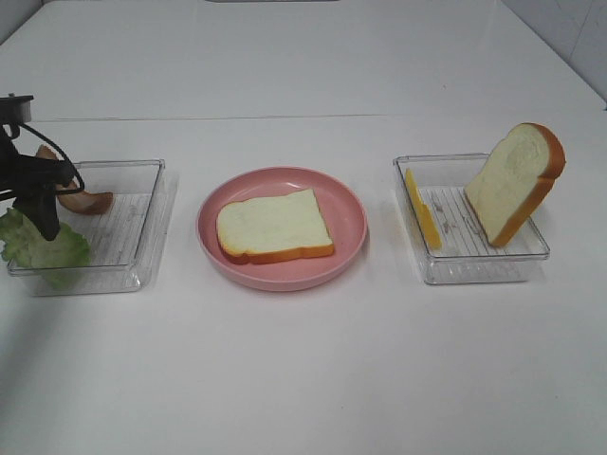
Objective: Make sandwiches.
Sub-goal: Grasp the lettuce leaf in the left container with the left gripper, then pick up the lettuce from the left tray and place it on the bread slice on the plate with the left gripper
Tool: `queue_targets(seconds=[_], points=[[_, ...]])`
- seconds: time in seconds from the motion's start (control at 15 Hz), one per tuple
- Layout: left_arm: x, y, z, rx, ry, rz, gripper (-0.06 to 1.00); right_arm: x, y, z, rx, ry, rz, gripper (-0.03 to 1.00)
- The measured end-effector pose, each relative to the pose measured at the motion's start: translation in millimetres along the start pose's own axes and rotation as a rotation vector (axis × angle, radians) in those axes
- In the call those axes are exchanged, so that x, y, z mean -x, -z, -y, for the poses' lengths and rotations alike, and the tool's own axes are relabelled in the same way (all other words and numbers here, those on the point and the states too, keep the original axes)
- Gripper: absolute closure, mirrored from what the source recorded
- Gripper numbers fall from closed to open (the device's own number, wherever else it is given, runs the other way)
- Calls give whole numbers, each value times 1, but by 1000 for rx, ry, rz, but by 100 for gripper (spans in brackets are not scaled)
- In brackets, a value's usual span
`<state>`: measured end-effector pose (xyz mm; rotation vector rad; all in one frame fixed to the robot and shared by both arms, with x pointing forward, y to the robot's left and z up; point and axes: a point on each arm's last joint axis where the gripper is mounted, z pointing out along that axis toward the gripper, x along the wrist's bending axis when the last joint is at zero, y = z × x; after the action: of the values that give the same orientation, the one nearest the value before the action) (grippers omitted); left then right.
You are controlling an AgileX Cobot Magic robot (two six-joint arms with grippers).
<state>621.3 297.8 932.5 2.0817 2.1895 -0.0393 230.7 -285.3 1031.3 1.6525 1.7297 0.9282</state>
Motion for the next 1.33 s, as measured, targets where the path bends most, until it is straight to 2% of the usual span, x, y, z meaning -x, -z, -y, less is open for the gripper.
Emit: queue_targets(seconds=[0.2,0.4,0.53,0.67,1.0,1.2,1.33], points=[[0,-1,-2,24,1,0,60,0,0,0,0,0,0,12],[0,-1,-2,25,1,1,76,0,0,0,0,0,0,12],[0,-1,-4,41,2,0,89,0,0,0,0,0,0,12],[0,-1,-4,42,2,0,94,0,0,0,0,0,0,12],[1,-1,-2,16,11,15,94,0,0,0,0,0,0,12],[7,10,2,8,36,64,94,0,0,0,0,0,0,12],[13,30,4,50,22,119,94,0,0,0,0,0,0,12]])
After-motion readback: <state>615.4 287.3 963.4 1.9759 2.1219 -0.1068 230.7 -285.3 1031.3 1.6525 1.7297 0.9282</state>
